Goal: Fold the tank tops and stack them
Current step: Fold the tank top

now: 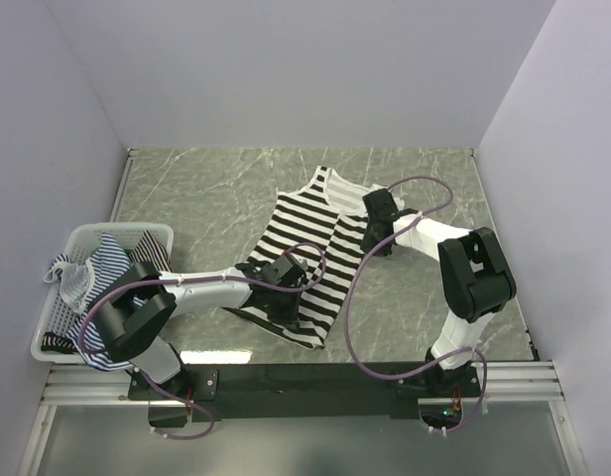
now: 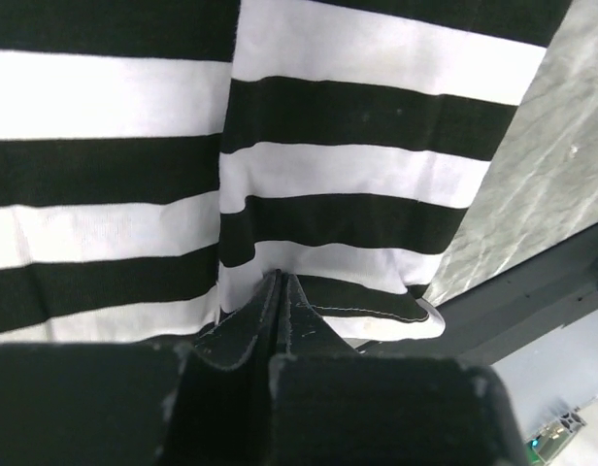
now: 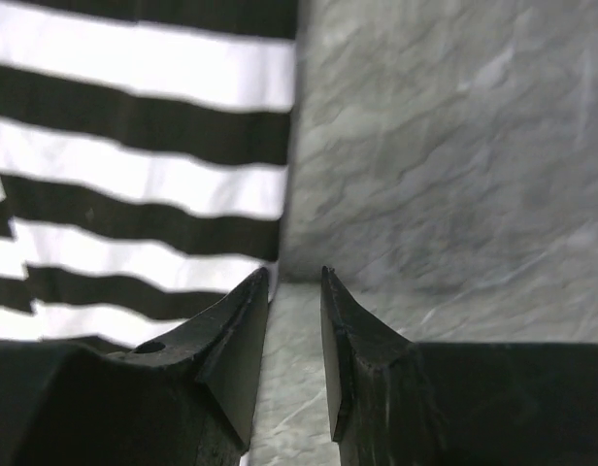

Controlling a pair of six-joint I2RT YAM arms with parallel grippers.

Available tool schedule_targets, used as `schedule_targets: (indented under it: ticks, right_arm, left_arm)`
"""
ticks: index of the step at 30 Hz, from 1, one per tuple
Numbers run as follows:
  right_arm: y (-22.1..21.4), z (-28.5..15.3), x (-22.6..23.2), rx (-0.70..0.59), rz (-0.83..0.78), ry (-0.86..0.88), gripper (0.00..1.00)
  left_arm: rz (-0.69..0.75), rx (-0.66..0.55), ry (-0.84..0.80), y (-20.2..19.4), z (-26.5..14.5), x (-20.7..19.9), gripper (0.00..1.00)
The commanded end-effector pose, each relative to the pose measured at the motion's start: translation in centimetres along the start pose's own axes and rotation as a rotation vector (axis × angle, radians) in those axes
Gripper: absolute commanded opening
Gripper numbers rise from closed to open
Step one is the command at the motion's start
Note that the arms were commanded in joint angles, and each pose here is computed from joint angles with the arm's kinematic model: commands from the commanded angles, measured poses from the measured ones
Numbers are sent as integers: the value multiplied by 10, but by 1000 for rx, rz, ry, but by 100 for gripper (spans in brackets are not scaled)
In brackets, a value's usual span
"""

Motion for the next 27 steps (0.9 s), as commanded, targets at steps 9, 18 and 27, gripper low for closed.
schedule_targets:
  ticks: [9, 18, 27]
  right_arm:
    - [23, -3, 0, 32, -67, -19, 36]
    - [30, -25, 22, -49, -49, 56, 45]
    - [35, -9, 23, -41, -79, 3, 45]
  left_arm:
    - [20, -28, 82, 5, -21, 8, 7]
    - [68, -87, 62, 22, -47, -6, 31]
    - [56, -50, 144, 7, -42, 13, 32]
Point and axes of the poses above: each gripper's point midway between its finger pads, its own z axis out along the fingers, its own x axis along the line the jaws close on, y = z × x, the point moved 3 cm from there along -z, back along the fingers, and after that the axes turned 8 degrees about z, right-handed, at the moved point
